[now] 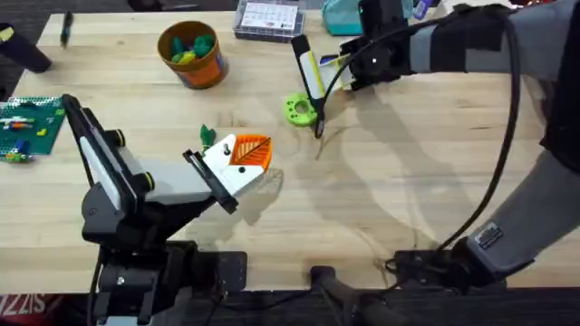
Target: Pick up the gripper from the table and insert it into the empty holder that is missing its gripper. Then pick up a screw, insert it into the mounting hole, and use the screwdriver to tighten it. Finally, clean up the table by picking up the vegetable and placing it into the bucket.
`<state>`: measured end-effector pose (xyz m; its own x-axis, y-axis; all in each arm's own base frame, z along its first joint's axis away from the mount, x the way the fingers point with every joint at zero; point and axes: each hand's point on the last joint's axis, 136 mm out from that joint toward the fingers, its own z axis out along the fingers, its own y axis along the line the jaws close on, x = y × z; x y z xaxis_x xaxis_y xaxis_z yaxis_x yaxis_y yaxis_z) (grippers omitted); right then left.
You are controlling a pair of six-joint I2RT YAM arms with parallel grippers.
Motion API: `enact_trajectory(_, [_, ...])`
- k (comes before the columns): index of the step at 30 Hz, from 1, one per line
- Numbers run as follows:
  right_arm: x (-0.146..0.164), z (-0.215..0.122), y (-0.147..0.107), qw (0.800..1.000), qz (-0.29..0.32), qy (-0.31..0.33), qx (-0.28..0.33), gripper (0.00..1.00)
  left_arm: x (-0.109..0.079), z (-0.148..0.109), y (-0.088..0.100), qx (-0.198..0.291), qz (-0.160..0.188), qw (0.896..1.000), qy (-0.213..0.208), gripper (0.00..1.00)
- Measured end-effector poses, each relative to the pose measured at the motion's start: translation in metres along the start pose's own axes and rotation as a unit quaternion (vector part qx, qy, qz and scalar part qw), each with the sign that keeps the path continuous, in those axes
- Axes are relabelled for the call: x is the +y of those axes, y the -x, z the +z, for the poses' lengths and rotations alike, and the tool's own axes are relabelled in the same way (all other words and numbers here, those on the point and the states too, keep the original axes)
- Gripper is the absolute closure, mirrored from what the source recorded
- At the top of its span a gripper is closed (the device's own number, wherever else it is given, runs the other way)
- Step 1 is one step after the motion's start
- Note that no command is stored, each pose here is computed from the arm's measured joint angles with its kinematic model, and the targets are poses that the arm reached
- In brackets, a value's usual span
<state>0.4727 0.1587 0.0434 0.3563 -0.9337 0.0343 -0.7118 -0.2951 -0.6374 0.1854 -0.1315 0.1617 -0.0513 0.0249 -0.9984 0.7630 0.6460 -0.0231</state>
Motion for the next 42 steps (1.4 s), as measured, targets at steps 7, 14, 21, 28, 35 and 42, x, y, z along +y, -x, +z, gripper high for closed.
enact_trajectory(7, [-0.013,-0.002,0.000,1.000,0.005,-0.018,0.000,0.203,0.000,0.000,0.000,0.000,0.000,1.000,0.000,0.982])
enact_trajectory(14, [-0.008,-0.013,0.000,0.995,0.097,0.006,0.017,0.008,0.000,0.000,0.000,0.000,0.002,1.000,0.000,0.435])
enact_trajectory(21, [0.012,-0.072,0.014,0.909,0.409,0.062,0.040,0.008,0.005,0.000,0.002,-0.003,0.005,1.000,0.014,0.015])
enact_trajectory(28, [0.024,-0.135,0.011,0.814,0.572,0.077,0.067,0.008,0.040,-0.006,0.008,-0.021,-0.146,0.982,0.119,0.015])
enact_trajectory(35, [0.042,-0.197,-0.001,0.726,0.674,0.087,0.104,0.008,0.042,-0.056,0.060,0.025,-0.339,0.905,0.256,0.015])
enact_trajectory(42, [0.017,-0.247,-0.009,0.704,0.701,0.063,0.094,0.008,0.042,-0.082,0.093,0.170,-0.360,0.856,0.329,0.015])
